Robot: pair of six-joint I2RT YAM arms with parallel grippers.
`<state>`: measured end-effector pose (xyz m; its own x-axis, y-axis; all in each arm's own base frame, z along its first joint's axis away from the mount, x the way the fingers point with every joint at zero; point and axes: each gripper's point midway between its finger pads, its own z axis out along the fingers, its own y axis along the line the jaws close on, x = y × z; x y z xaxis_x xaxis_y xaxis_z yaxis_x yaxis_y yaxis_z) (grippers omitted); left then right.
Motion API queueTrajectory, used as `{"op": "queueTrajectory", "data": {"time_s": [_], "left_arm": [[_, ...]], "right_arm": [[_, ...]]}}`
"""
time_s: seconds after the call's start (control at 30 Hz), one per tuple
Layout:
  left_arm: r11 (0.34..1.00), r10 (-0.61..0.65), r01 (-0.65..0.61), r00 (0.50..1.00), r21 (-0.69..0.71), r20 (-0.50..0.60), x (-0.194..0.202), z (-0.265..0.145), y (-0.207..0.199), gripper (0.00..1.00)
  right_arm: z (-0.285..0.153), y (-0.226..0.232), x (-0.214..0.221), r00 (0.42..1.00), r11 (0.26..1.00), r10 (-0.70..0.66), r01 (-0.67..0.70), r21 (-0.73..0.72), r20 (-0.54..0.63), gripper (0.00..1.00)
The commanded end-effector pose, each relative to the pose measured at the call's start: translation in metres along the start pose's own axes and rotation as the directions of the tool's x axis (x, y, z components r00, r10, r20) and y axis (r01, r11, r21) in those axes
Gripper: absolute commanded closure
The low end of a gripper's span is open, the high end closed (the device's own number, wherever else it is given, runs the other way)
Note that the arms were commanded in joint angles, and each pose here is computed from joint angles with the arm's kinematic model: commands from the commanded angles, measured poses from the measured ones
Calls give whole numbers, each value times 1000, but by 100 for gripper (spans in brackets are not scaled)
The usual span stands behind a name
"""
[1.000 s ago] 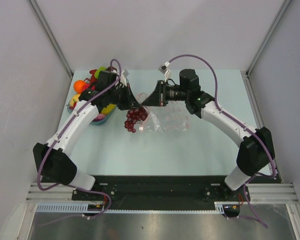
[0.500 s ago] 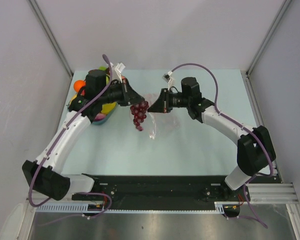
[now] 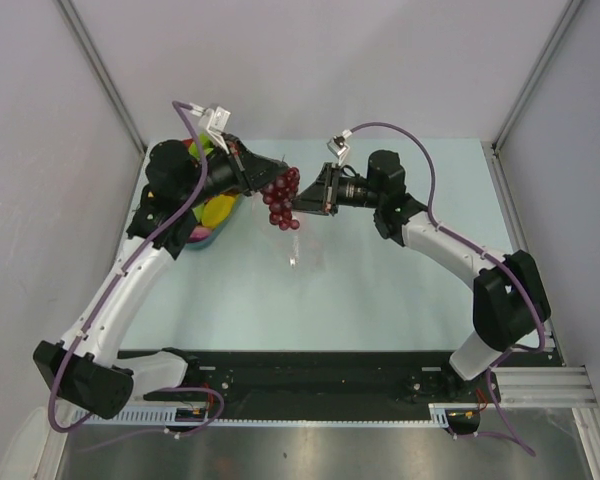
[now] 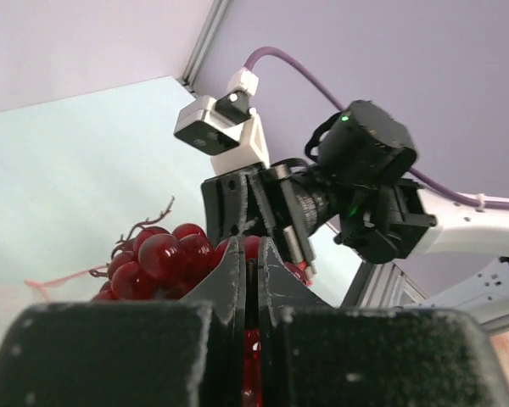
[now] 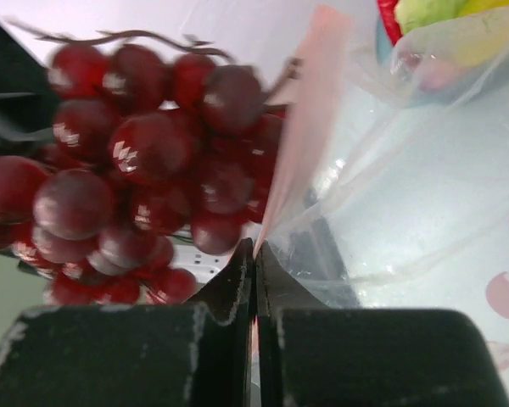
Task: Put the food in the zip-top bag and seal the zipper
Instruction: Place the fake fruit in the zipper food storage bag.
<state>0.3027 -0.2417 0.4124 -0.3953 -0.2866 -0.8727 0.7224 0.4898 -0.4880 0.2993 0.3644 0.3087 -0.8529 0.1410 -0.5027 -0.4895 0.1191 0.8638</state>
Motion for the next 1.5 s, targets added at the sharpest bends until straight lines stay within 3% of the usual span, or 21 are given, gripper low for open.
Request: {"op": "queueTrajectory", "data": {"time_s": [0.0,0.07,0.13,0.33,0.5,0.6,0.8,0.87,0.9,0.93,1.07,1.13,1.2,1.3,1.47], "left_arm": [[997,80,-80,992,0,94,-5,5,4,100],[989,146,-144,980,-23,138,-5,0,7,100],[979,198,-191,973,-68,115,15,-1,22,100],[931,341,-341,940,-129,-28,60,-10,53,100],[887,460,-461,886,-7,-59,91,-29,39,100],[831,556,-545,825,111,-104,111,-36,31,100],[823,567,-539,788,178,-238,134,-37,40,100],[835,550,-523,793,172,-260,127,-34,40,88],[839,544,-519,800,161,-254,122,-33,38,74],[839,543,-525,803,142,-246,114,-34,36,45],[838,545,-529,823,133,-164,78,-42,11,25],[842,538,-522,828,134,-156,69,-50,8,16],[857,516,-506,843,100,-153,55,-56,13,16],[928,356,-371,913,-40,-198,45,-64,45,17],[956,171,-219,956,-195,-237,64,-67,77,15]], "right_arm": [[3,27,-5,1000,995,29,-29,-100,-2,100],[2,30,-6,999,992,47,-48,-116,-5,100],[3,31,-6,998,990,61,-62,-124,-13,100],[-1,22,-13,995,987,104,-104,-125,-7,100],[-2,8,-20,991,985,137,-136,-111,7,100],[-2,8,-22,990,984,137,-134,-121,13,100],[-1,16,-16,993,981,119,-120,-151,-17,100],[-1,17,-15,995,982,98,-100,-160,-19,100],[-2,17,-15,996,983,89,-92,-162,-23,100],[-3,19,-14,997,983,77,-80,-163,-25,100],[-11,20,-18,1000,989,26,-27,-148,-8,100],[-13,21,-16,1000,990,22,-24,-142,-17,100],[-16,27,-15,1000,990,4,-7,-142,-18,100],[-19,40,-18,999,988,-36,38,-147,11,100],[-20,36,-20,996,992,-79,83,-95,43,100]]}}
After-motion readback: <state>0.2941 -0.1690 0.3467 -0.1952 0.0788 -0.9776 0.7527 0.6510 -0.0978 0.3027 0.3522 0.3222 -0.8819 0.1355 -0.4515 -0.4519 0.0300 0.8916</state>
